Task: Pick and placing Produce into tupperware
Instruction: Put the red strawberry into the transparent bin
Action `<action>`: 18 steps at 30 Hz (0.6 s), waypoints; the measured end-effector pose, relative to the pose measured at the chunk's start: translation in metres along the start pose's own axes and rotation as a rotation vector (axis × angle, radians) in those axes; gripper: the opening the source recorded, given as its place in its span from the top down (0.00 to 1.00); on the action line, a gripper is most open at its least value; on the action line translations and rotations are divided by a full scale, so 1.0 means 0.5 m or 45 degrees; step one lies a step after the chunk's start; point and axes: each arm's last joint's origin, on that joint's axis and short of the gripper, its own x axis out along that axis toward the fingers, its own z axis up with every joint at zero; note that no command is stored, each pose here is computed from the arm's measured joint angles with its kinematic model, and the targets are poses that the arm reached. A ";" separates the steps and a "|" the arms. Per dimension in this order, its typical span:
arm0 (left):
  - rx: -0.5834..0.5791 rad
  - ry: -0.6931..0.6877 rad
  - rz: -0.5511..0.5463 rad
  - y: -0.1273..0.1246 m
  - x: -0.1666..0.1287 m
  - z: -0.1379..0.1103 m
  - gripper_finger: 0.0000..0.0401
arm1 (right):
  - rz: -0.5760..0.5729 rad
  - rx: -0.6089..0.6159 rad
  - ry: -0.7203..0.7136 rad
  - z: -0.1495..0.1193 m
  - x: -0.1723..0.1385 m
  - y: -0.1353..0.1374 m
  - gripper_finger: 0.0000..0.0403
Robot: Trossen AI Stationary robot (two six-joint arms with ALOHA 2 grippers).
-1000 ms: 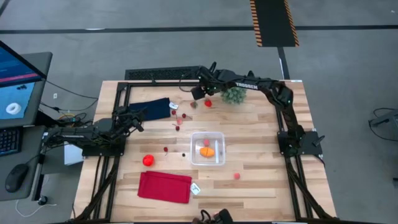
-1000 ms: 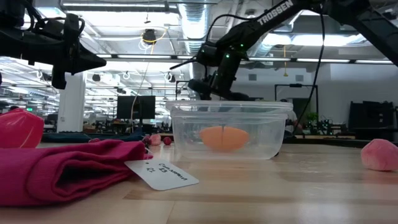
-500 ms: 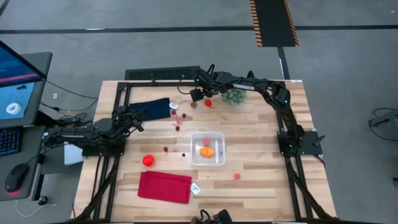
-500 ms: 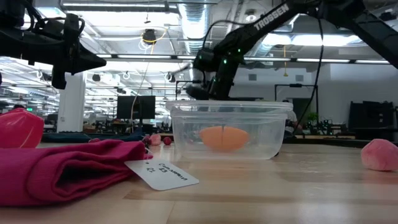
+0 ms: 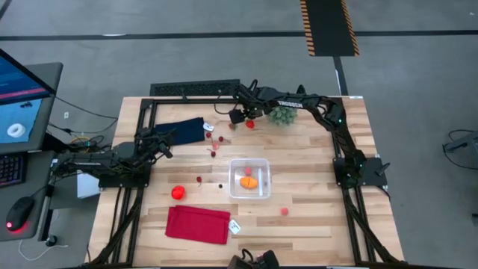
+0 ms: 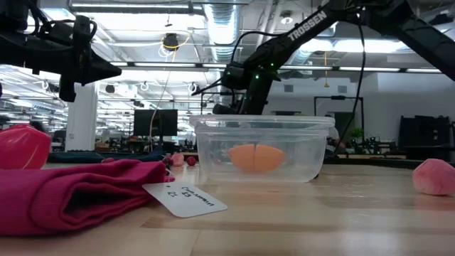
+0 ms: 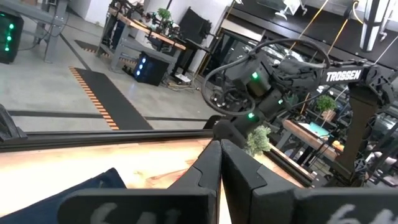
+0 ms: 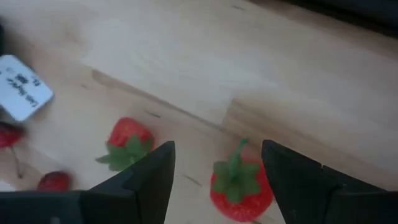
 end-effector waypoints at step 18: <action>-0.001 0.000 0.000 0.000 0.000 0.000 1.00 | -0.006 -0.038 0.040 -0.001 -0.003 -0.008 0.86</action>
